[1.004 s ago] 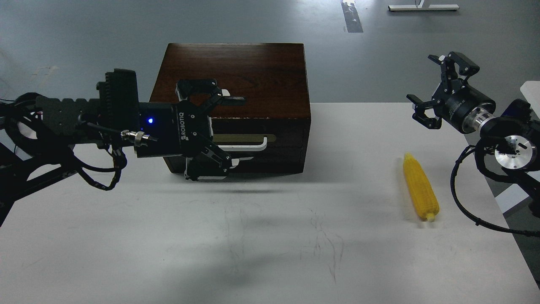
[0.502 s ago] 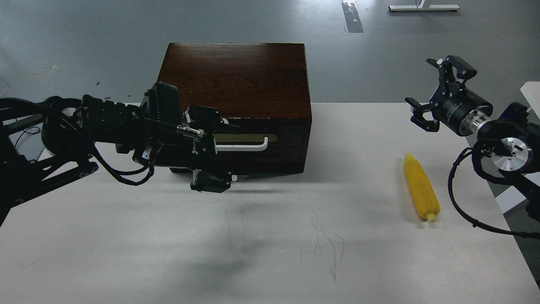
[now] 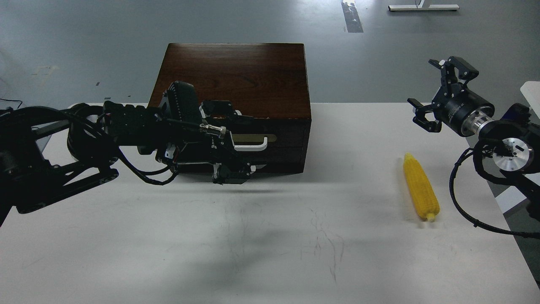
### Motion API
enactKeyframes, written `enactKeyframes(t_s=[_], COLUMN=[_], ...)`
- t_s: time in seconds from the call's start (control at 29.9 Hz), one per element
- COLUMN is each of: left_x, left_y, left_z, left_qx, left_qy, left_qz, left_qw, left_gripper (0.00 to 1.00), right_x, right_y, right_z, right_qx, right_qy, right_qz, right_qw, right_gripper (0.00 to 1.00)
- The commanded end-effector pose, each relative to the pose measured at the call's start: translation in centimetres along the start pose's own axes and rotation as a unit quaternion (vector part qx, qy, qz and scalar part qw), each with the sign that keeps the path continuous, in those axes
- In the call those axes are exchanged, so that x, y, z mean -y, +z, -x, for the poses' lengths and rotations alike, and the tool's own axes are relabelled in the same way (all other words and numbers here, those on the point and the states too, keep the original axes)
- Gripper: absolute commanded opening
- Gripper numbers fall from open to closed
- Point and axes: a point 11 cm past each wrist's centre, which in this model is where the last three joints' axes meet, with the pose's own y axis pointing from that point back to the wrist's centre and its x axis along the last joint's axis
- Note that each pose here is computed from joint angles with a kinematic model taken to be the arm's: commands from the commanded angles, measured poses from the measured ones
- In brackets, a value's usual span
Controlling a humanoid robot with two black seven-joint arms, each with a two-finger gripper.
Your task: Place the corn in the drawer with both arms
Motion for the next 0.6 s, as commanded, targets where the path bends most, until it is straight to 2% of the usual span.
enactKeyframes(t_s=[0.0,0.57], left_x=[0.1,0.5], left_y=[0.2,0.3], left_z=[0.5,3.6], left_qx=[-0.005,-0.041], left_qy=[-0.005,-0.058], left_qz=[0.003,-0.034], left_qw=[1.000,0.997], left_gripper=[0.98,0.98], right_x=[0.0,-0.2], right_y=[0.1,0.5], right_z=[0.0,-0.7], right_qx=[0.000,0.001], right_qy=[0.000,0.010], right_qz=[0.000,0.004], right_qw=[1.000,1.000], right_gripper=[1.00,1.00])
